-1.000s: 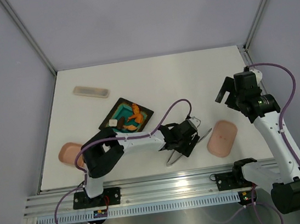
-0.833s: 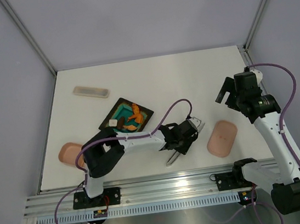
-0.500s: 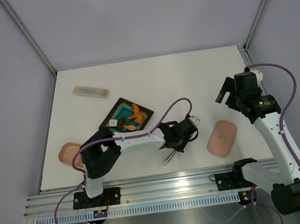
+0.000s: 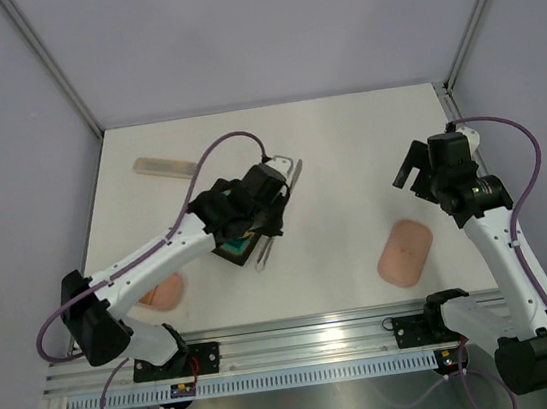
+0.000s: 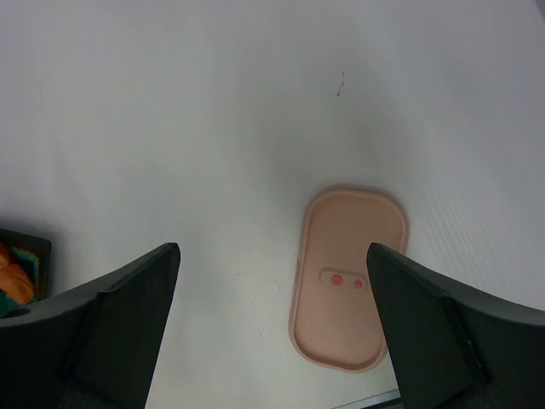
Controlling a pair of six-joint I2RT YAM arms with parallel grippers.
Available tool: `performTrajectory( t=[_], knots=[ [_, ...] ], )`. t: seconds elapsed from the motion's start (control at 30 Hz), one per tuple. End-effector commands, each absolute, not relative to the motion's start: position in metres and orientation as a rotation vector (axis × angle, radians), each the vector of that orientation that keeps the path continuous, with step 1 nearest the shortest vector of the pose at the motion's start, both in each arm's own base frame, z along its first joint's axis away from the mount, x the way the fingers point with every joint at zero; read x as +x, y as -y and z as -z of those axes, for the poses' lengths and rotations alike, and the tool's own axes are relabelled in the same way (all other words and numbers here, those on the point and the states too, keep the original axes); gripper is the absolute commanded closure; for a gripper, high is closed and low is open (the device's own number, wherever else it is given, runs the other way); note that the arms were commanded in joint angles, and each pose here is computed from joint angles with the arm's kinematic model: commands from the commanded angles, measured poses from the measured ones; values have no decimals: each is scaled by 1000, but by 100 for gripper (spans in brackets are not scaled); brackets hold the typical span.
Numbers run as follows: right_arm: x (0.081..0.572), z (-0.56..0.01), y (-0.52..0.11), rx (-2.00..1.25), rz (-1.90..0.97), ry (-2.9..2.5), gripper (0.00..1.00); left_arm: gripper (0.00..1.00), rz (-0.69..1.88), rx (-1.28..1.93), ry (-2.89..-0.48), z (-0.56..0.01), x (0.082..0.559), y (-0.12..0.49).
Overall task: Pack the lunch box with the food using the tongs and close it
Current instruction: Pick up the clamp at the center of the board, then adjust the fake food on the plate.
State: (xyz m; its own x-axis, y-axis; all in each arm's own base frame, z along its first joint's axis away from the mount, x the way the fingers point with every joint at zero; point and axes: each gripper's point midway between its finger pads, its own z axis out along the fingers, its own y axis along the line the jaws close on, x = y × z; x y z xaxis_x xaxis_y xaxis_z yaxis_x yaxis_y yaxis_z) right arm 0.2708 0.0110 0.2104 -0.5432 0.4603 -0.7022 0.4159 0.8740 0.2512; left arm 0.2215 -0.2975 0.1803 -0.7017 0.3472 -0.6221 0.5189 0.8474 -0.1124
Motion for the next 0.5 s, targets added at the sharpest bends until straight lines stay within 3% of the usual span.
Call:
performTrajectory(
  t=[0.0,0.23,0.47],
  knots=[
    [278,-219,-14,614,-107,-2173,0,89,378,475,-2498,-193,221,257],
    [279,-219,-17,608,-125,-2167,0,74,306,298,-2550,-206,226,209],
    [278,-221,-15,600,-110,-2164,1,63,300,248,-2562,-210,228,200]
  ],
)
